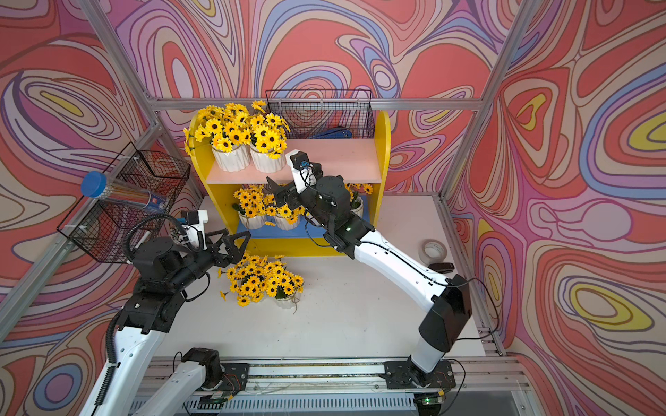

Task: Take the sunflower pots off the shelves
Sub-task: Pick up the sunflower pot from the shelf.

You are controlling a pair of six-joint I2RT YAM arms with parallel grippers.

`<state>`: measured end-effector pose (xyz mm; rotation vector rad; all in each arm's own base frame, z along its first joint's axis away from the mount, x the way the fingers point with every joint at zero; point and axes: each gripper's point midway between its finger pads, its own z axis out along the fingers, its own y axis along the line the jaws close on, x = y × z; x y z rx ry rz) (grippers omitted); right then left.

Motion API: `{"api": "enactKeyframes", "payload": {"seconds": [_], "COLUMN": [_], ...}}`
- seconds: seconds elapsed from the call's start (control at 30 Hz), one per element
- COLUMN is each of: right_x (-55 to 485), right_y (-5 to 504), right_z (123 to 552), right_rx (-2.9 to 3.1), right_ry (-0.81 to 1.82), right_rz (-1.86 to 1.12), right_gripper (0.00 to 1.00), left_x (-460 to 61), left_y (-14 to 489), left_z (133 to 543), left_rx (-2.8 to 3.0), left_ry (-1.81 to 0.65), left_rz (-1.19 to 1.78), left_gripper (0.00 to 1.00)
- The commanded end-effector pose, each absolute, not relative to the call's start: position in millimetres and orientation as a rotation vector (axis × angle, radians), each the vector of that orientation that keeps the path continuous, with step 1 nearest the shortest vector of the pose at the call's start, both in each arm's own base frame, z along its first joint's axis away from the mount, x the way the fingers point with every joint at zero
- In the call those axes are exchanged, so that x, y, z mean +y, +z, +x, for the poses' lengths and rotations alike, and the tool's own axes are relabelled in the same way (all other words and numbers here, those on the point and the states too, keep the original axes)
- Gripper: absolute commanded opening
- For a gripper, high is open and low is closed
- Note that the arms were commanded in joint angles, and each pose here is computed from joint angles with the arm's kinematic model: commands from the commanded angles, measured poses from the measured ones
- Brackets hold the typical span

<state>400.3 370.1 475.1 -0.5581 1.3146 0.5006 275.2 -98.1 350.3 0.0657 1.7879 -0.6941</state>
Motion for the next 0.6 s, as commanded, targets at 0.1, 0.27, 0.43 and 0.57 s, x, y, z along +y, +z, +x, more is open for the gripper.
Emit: {"api": "enactKeyframes", "payload": {"seconds": [0.1,0.27,0.43,0.57], "right_x": [398,406,406,406], "right_y": [474,479,479,483], "right_z": [425,437,446,452], "right_rx": [1.298,1.279,1.263,1.254], "right_ry": [0.49,0.476,0.469,0.476], "right_rz": [-0.662,-0.674,-0.659,-0.651], "right_gripper": [0.98,0.98,0.98,0.98], "left_x": [-94,-96,-97,-97], "left_y": [359,356,354,354], "left_z": [269,270,272,273], "left_rx": [1.72,1.729,1.734,1.737], "left_ry": [-0.668,-0.692,-0.704,-0.709], "left_rz": [0.082,0.082,0.083,0.083], "left_gripper": [1.0,1.0,1.0,1.0]}}
